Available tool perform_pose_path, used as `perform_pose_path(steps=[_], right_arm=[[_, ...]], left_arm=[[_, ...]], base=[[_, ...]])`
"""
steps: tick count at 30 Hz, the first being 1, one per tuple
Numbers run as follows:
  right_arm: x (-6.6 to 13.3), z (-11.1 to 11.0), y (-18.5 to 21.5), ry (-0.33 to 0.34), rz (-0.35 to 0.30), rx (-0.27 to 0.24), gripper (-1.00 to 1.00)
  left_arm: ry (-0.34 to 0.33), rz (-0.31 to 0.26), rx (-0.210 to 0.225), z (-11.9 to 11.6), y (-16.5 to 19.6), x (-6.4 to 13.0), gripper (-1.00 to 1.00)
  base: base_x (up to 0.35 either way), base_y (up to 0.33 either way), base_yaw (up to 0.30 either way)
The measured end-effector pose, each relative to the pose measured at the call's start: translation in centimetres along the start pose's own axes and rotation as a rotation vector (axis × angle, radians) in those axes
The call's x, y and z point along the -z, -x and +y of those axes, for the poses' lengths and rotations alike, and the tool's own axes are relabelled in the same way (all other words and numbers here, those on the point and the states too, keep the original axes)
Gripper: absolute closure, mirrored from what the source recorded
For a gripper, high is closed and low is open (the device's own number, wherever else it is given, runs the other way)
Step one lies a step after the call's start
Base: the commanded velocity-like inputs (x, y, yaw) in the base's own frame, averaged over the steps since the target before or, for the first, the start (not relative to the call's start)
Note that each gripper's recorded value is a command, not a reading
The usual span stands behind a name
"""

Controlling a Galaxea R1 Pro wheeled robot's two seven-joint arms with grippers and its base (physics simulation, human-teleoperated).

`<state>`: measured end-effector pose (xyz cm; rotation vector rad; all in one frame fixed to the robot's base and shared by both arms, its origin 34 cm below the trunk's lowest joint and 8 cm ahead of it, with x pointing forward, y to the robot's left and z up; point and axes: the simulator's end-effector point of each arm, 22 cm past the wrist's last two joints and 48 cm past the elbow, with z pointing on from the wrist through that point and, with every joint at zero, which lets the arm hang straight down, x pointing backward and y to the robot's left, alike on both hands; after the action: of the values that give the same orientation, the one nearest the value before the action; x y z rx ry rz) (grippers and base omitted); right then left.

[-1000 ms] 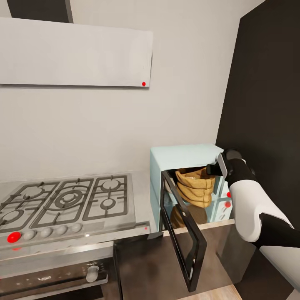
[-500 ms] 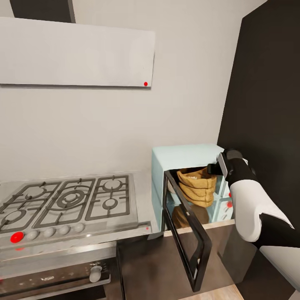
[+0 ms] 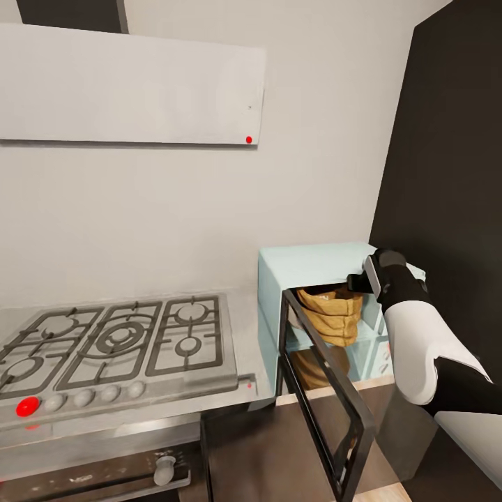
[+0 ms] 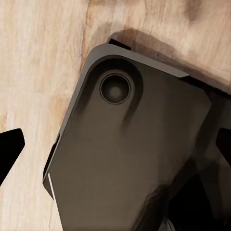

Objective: In the kitchen, take the popcorn bag from the countertop, put it into the microwave, and heat it until the popcorn is cooked so the cooked popcorn ends up inside the bag.

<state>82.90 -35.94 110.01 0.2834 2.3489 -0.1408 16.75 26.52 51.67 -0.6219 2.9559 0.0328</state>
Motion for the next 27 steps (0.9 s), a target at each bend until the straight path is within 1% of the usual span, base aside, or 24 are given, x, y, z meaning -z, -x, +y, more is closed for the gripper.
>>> perform_pose_path(steps=[27], right_arm=[[-0.09,0.05,-0.21,0.005,0.006,-0.004,1.0]], left_arm=[[0.0,0.0,0.002,0.0,0.0,0.0,-1.0]], base=[[0.01,0.0,0.0]])
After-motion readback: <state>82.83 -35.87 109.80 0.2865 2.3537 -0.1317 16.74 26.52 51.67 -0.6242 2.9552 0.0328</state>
